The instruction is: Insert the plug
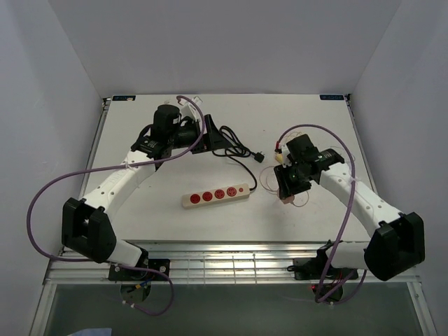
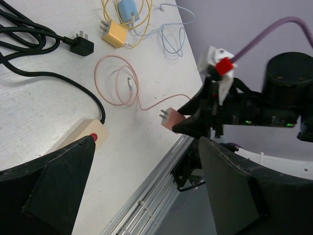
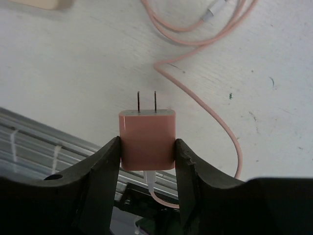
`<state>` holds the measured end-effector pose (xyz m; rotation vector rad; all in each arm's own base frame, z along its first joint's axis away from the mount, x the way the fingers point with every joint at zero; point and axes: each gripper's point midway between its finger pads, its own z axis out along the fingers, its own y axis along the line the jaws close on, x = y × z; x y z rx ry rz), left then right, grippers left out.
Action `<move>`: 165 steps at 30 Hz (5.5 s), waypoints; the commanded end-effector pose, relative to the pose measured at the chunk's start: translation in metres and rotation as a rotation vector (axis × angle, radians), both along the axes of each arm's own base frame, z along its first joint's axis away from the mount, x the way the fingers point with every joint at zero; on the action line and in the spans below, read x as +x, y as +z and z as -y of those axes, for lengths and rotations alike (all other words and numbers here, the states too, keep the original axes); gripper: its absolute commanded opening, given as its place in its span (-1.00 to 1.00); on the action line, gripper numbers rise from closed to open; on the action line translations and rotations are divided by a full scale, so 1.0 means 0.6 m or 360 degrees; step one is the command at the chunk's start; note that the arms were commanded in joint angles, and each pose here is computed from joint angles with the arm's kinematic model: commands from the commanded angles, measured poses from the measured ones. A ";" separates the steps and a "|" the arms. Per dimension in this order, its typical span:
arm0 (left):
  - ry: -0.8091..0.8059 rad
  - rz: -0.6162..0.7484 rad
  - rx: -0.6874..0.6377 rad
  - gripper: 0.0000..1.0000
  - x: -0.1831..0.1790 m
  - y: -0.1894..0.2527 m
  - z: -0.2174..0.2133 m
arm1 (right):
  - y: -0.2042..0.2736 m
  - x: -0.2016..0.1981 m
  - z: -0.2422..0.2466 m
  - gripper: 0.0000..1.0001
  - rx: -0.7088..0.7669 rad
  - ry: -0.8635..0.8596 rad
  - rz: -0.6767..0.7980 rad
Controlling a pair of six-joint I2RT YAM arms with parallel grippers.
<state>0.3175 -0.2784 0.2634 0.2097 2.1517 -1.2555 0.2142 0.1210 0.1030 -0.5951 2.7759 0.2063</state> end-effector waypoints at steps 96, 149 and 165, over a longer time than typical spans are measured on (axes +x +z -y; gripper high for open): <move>-0.0610 0.0593 -0.0611 -1.00 -0.104 0.206 0.168 | 0.490 0.054 -0.120 0.81 0.2491 -0.0291 0.1601; -0.0484 0.0607 -0.0605 0.81 -0.130 0.203 0.183 | 0.500 0.070 -0.156 -0.85 0.2540 -0.0194 0.1420; -0.0154 0.0526 -0.0298 0.96 -0.100 0.172 0.133 | 0.479 0.104 -0.142 -0.85 0.2068 -0.0153 0.1565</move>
